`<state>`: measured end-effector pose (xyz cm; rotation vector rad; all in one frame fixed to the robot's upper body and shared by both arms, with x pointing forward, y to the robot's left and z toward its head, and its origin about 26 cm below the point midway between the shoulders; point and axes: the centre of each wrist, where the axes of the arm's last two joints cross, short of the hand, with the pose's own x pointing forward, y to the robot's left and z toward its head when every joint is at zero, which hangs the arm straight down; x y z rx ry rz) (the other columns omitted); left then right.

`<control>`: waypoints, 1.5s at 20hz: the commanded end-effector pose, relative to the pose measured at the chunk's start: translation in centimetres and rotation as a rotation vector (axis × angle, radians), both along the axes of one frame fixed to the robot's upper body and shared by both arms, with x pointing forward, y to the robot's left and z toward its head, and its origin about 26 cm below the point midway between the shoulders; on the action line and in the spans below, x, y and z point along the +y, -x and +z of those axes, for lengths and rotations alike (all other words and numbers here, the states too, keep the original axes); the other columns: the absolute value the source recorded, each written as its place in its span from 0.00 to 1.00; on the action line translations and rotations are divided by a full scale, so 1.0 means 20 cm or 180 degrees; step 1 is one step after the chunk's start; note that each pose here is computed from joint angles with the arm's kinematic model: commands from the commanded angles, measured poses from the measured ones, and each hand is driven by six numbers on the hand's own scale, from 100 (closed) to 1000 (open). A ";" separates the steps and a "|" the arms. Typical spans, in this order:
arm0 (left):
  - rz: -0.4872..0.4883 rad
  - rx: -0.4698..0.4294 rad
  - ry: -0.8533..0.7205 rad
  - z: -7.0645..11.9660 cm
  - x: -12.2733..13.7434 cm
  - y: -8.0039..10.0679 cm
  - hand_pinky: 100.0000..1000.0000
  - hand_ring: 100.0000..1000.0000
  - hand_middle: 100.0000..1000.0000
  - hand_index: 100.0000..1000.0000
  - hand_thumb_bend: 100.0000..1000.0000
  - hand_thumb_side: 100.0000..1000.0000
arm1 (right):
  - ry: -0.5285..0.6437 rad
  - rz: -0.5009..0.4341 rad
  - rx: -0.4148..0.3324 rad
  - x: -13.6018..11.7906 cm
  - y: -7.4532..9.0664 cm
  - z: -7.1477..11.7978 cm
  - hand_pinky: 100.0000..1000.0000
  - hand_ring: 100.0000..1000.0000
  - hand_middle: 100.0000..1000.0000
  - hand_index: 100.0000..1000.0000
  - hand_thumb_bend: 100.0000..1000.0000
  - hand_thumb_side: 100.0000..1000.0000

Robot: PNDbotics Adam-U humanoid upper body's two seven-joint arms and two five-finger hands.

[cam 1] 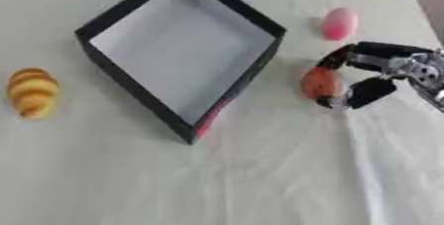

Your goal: Pick up objects on the table and place them in the box.

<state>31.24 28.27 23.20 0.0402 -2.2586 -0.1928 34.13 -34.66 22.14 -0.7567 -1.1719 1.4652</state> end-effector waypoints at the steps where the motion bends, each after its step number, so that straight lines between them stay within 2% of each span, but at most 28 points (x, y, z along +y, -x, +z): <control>1: -0.0024 -0.0094 -0.0055 0.04 0.00 0.01 0.92 0.92 0.92 0.82 0.09 0.79 | 0.0047 -0.0030 -0.0017 -0.02 -0.01 0.02 0.85 0.82 0.68 0.81 0.30 0.40; 6: -0.0032 -0.0095 -0.0057 0.04 -0.01 0.01 0.92 0.92 0.92 0.82 0.09 0.79 | -0.0060 -0.0096 -0.0143 0.00 0.00 0.02 0.83 0.77 0.55 0.70 0.24 0.23; 12: -0.0030 -0.0098 -0.0058 0.05 0.00 0.01 0.92 0.92 0.92 0.82 0.09 0.79 | -0.0180 -0.0123 -0.0296 0.01 0.02 0.04 0.82 0.73 0.49 0.65 0.12 0.21; 19: -0.0007 -0.0099 -0.0058 0.05 0.01 0.01 0.92 0.92 0.92 0.82 0.09 0.79 | -0.0320 -0.0112 -0.0617 0.04 0.11 0.14 0.82 0.71 0.46 0.63 0.07 0.18; 24: 0.0010 -0.0103 -0.0054 0.05 0.01 0.01 0.92 0.92 0.92 0.82 0.09 0.78 | -0.0499 -0.0051 -0.0978 0.07 0.17 0.25 0.81 0.70 0.45 0.63 0.03 0.15; 30: 0.0032 -0.0155 -0.0012 0.06 0.02 0.02 0.92 0.92 0.92 0.82 0.10 0.77 | -0.0634 0.0286 -0.1601 0.21 0.23 0.50 0.82 0.69 0.45 0.63 0.05 0.11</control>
